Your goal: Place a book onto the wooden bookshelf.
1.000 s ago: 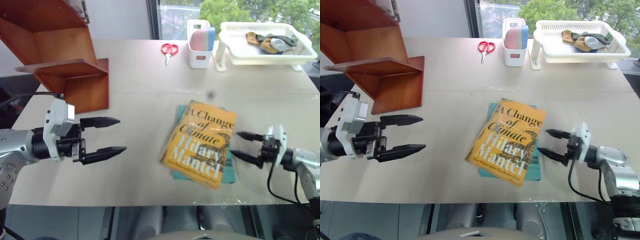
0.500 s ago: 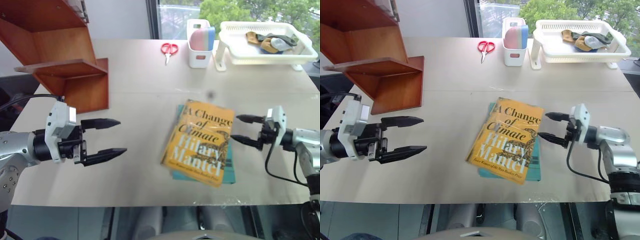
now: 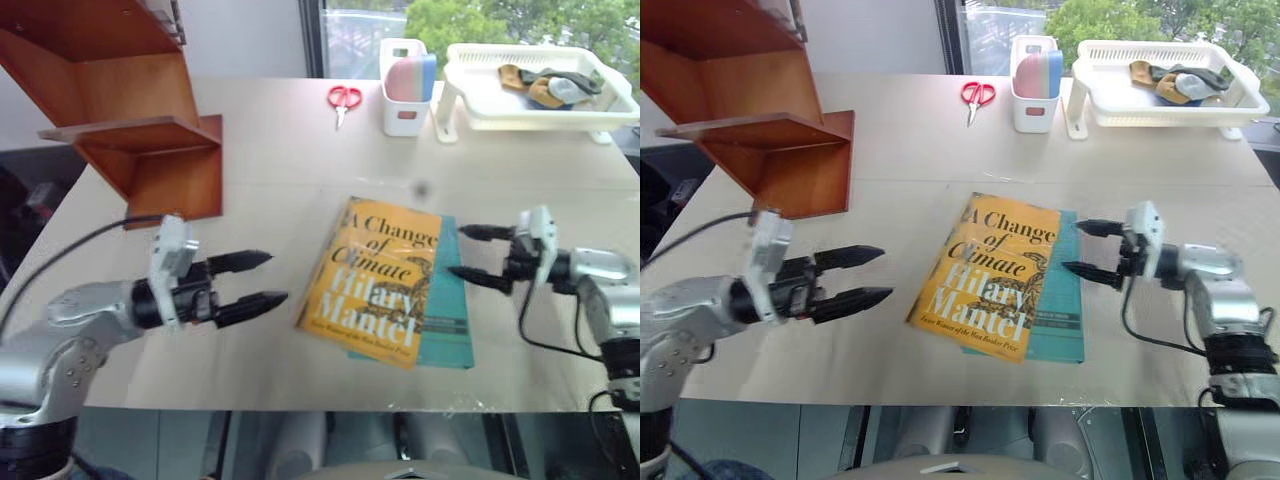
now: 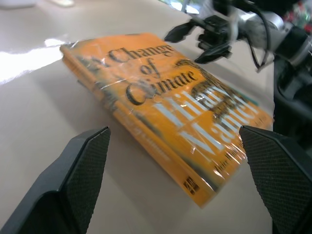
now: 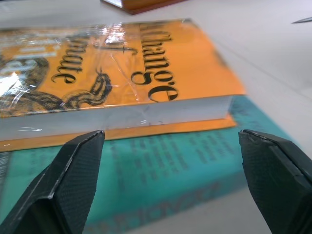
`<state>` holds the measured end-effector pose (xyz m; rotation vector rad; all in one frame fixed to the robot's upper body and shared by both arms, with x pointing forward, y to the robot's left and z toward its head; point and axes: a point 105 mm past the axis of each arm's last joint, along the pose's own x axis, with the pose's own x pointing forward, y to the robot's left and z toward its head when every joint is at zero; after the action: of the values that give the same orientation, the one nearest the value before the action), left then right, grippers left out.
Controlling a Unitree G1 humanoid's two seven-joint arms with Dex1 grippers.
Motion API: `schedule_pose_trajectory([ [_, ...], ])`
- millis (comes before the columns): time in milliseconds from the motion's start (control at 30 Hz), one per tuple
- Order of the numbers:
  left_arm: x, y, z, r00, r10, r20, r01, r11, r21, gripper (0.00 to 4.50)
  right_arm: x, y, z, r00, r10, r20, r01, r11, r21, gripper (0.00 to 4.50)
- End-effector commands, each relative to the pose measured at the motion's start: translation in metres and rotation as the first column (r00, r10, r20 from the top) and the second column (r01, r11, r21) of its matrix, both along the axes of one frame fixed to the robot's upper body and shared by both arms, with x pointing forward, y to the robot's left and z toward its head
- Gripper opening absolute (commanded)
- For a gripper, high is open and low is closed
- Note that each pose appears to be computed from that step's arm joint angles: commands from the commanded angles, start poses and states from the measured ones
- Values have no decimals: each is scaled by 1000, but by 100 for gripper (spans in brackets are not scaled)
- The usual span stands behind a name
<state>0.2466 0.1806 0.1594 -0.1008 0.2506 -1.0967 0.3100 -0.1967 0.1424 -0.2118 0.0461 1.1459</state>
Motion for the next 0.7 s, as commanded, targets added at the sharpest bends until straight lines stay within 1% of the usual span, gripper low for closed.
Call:
schedule_pose_trajectory([
  [33, 13, -18, -19, 981, -34, -192, 9, 991, -130, 445, -30, -8, 37, 998, 62, -22, -59, 994, 89, 450],
  [100, 22, -24, -28, 962, -47, -270, -2, 983, -181, 445, -45, -7, 42, 994, 89, -55, -84, 992, 91, 450],
  [233, 35, -33, -40, 920, -91, -381, -9, 968, -252, 445, -69, 1, 52, 986, 135, -98, -123, 985, 117, 450],
  [367, 46, -39, -44, 886, -134, -444, -6, 954, -299, 445, -88, 8, 58, 981, 164, -107, -153, 982, 107, 450],
  [467, 49, -42, -43, 863, -180, -472, 10, 940, -341, 445, -96, 7, 57, 981, 156, -115, -148, 986, 76, 450],
  [500, 49, -42, -43, 858, -192, -476, 15, 937, -350, 421, -97, 6, 55, 982, 149, -117, -142, 988, 62, 450],
  [600, 47, -45, -43, 843, -223, -490, 39, 933, -358, 327, -98, 1, 54, 988, 120, -99, -118, 992, 34, 450],
  [633, 47, -46, -44, 841, -227, -490, 43, 933, -357, 273, -98, -1, 54, 989, 116, -97, -113, 993, 32, 450],
  [667, 47, -47, -43, 839, -233, -492, 44, 930, -365, 237, -97, -2, 54, 989, 109, -97, -106, 994, 31, 450],
  [700, 47, -48, -42, 838, -237, -492, 44, 927, -372, 177, -97, -3, 53, 990, 105, -96, -102, 994, 30, 450],
])
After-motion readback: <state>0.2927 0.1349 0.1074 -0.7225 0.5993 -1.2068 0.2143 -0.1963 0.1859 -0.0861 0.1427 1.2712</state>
